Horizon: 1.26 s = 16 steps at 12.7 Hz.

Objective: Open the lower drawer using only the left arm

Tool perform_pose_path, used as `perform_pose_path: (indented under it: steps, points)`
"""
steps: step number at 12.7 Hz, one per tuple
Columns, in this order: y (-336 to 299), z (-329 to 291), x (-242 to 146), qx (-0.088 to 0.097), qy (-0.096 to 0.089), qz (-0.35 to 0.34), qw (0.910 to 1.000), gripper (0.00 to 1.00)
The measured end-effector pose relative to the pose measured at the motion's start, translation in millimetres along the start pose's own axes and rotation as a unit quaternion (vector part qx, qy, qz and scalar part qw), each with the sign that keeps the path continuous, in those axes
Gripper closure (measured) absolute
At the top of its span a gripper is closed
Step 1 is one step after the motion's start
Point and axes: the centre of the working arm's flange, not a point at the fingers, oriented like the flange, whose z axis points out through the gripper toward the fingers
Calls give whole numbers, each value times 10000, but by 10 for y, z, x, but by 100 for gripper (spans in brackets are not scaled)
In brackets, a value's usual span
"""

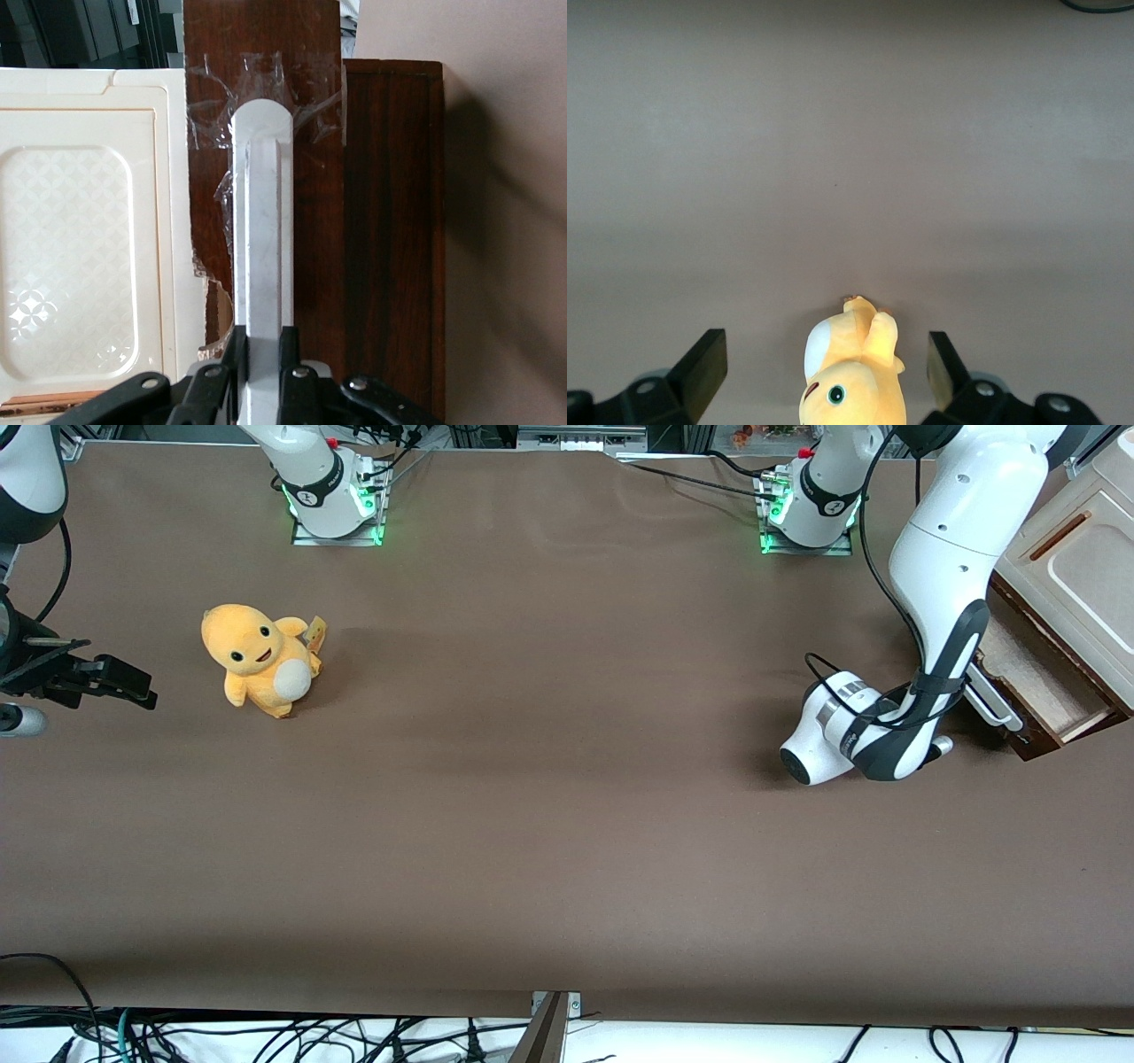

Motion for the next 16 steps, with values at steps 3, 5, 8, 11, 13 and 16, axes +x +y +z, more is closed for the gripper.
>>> perform_pose_path:
  steps: [3, 5, 8, 11, 13, 16]
  points:
    - [6, -40, -60, -46, -135, 67, 9999, 75]
    - [4, -147, -177, -12, -169, 147, 9997, 53]
    - [17, -125, -176, 21, -198, 169, 9997, 22]
    - [19, -119, -171, 17, -216, 174, 9996, 0]
    - [1, -154, -170, -16, -227, 298, 9993, 0]
    - [-235, -286, -54, -243, -242, 744, 9966, 0]
